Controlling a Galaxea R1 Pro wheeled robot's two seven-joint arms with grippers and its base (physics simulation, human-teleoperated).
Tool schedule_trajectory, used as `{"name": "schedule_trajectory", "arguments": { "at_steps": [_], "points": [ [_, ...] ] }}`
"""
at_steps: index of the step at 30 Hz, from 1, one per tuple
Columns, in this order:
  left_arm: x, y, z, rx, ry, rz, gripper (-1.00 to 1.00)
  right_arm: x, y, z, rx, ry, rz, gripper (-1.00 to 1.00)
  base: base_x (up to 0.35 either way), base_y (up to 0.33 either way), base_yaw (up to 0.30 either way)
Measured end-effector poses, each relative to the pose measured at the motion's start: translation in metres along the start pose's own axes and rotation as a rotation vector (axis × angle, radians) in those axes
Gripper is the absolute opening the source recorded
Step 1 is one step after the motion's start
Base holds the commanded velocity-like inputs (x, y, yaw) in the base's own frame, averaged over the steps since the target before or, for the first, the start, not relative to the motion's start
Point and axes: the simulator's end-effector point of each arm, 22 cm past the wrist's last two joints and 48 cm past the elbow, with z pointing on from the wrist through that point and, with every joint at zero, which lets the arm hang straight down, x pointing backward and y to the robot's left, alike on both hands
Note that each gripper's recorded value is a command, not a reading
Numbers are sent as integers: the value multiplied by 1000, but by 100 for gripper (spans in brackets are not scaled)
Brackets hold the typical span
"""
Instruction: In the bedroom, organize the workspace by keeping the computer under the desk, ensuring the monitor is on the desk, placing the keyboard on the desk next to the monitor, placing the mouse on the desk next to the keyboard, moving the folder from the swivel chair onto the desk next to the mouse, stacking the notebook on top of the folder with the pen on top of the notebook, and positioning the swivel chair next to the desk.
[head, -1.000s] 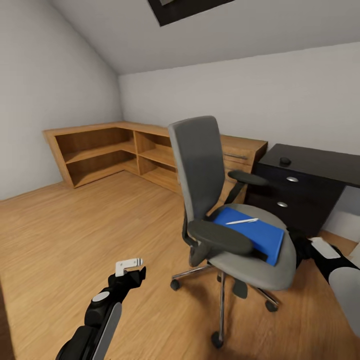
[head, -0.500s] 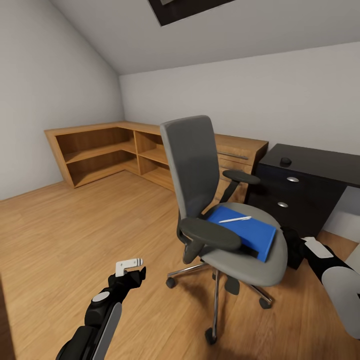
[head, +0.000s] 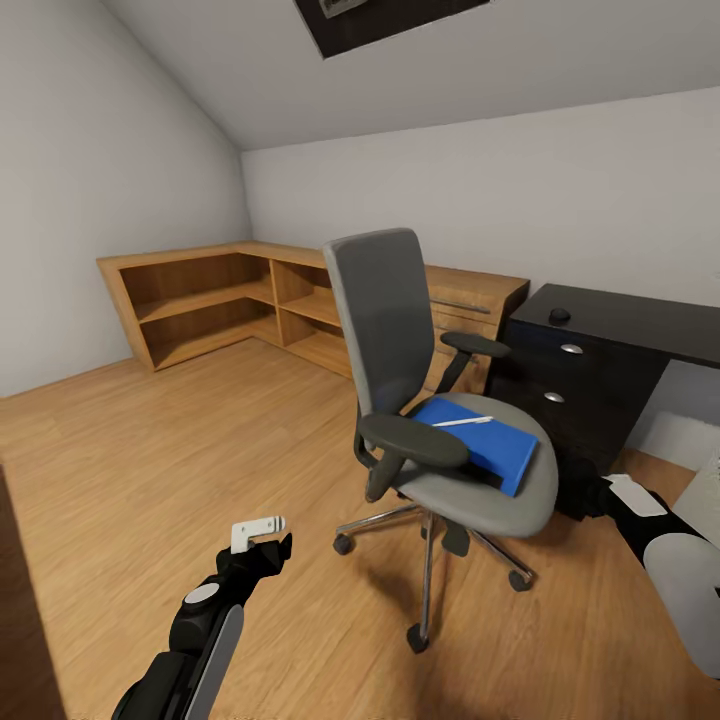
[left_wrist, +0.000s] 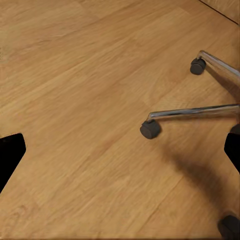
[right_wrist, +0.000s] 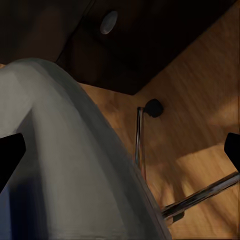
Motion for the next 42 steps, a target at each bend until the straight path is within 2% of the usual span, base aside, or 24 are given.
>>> {"name": "schedule_trajectory", "arguments": {
  "at_steps": [16, 25, 32, 42],
  "points": [
    [1, 0, 0, 0, 1, 0, 100, 5, 0, 1, 0, 5, 0, 100, -42, 0, 0],
    [0, 0, 0, 0, 1, 0, 100, 23, 1, 3, 2, 30, 5, 100, -87, 0, 14],
    [0, 0, 0, 0, 1, 0, 100, 38, 5, 4, -4, 48, 5, 100, -4, 0, 180],
    [0, 0, 0, -1, -1, -1, 100, 38, 7, 4, -9, 48, 5, 100, 0, 0, 224]
  ]
}}
